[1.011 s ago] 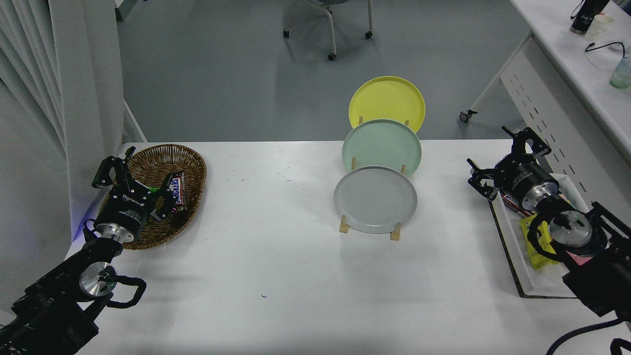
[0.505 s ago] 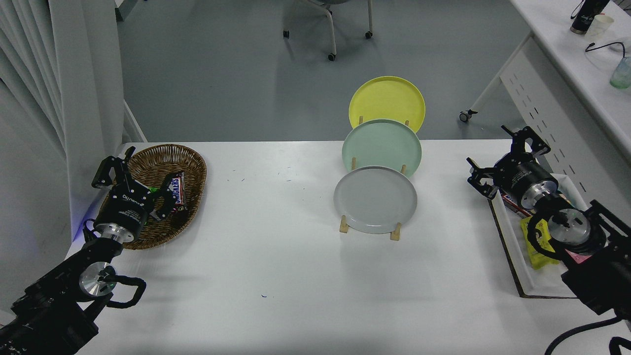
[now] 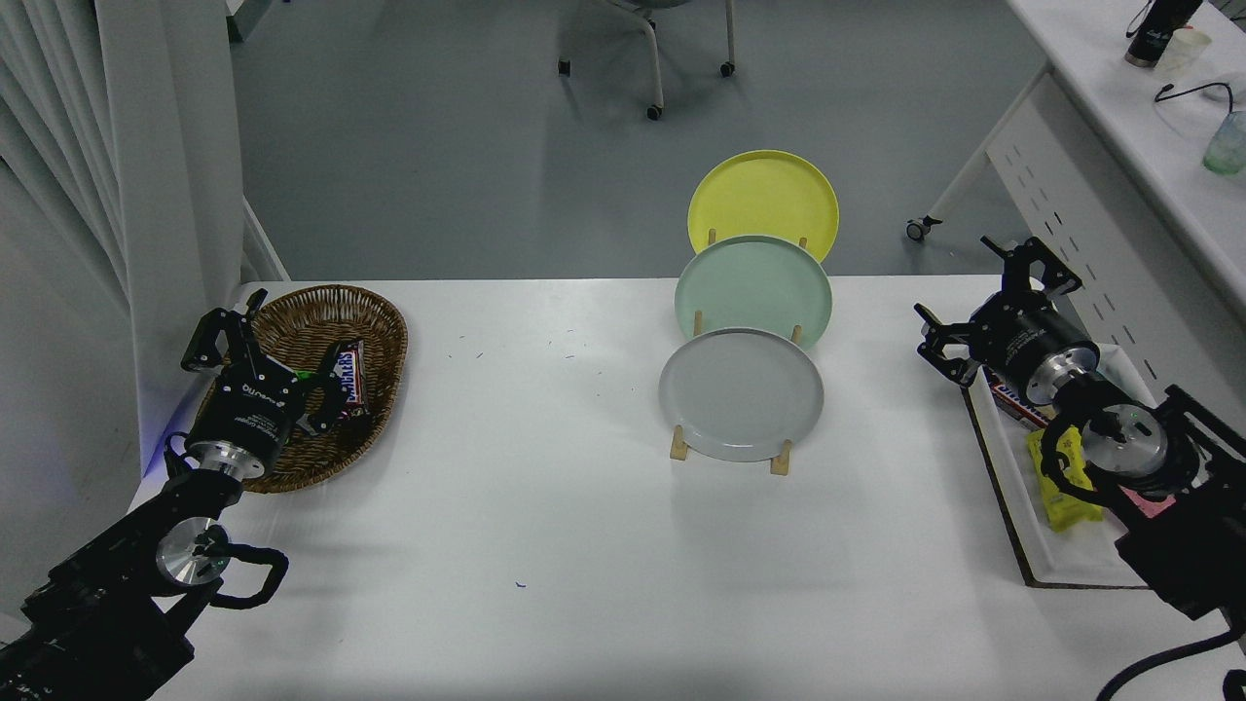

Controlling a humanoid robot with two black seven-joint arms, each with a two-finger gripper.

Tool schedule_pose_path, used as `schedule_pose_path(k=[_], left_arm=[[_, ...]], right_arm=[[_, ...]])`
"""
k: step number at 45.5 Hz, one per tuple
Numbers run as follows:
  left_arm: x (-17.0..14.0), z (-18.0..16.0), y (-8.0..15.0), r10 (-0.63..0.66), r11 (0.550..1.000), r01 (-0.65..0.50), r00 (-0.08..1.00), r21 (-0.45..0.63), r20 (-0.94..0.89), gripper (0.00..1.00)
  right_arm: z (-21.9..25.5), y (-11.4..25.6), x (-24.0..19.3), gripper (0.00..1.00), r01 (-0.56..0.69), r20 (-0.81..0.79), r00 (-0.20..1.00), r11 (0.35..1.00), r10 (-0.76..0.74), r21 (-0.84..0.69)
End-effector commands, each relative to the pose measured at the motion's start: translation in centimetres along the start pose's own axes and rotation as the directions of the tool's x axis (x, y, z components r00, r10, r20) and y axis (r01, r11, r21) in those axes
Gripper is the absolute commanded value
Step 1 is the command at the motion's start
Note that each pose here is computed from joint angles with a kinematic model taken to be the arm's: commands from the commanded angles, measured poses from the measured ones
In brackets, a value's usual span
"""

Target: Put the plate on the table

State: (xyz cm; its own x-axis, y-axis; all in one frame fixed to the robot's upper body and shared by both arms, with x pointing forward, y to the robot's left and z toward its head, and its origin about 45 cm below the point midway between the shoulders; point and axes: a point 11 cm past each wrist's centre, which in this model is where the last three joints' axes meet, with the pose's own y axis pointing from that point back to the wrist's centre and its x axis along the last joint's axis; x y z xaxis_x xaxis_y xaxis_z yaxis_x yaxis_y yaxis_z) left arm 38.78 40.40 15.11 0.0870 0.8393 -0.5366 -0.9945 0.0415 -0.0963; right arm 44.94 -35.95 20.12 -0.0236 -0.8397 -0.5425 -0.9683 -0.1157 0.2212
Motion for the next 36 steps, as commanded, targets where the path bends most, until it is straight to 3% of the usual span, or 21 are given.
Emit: schedule_pose_path(k=[1,36], left_arm=[[0.0,0.0,0.0,0.000,1.000,0.000,1.000,0.000,0.000,0.98],[0.0,0.0,0.0,-0.001,1.000,0.001,1.000,0.000,-0.001,0.98]], right_arm=[[0.1,0.3,-0.8,0.99,-0.020,-0.009,1.000,1.000,0.020,-0.008],[2.9,1.6,-3.2,0.99,-0.057,0.073,0.995,0.996,0.062,-0.067]])
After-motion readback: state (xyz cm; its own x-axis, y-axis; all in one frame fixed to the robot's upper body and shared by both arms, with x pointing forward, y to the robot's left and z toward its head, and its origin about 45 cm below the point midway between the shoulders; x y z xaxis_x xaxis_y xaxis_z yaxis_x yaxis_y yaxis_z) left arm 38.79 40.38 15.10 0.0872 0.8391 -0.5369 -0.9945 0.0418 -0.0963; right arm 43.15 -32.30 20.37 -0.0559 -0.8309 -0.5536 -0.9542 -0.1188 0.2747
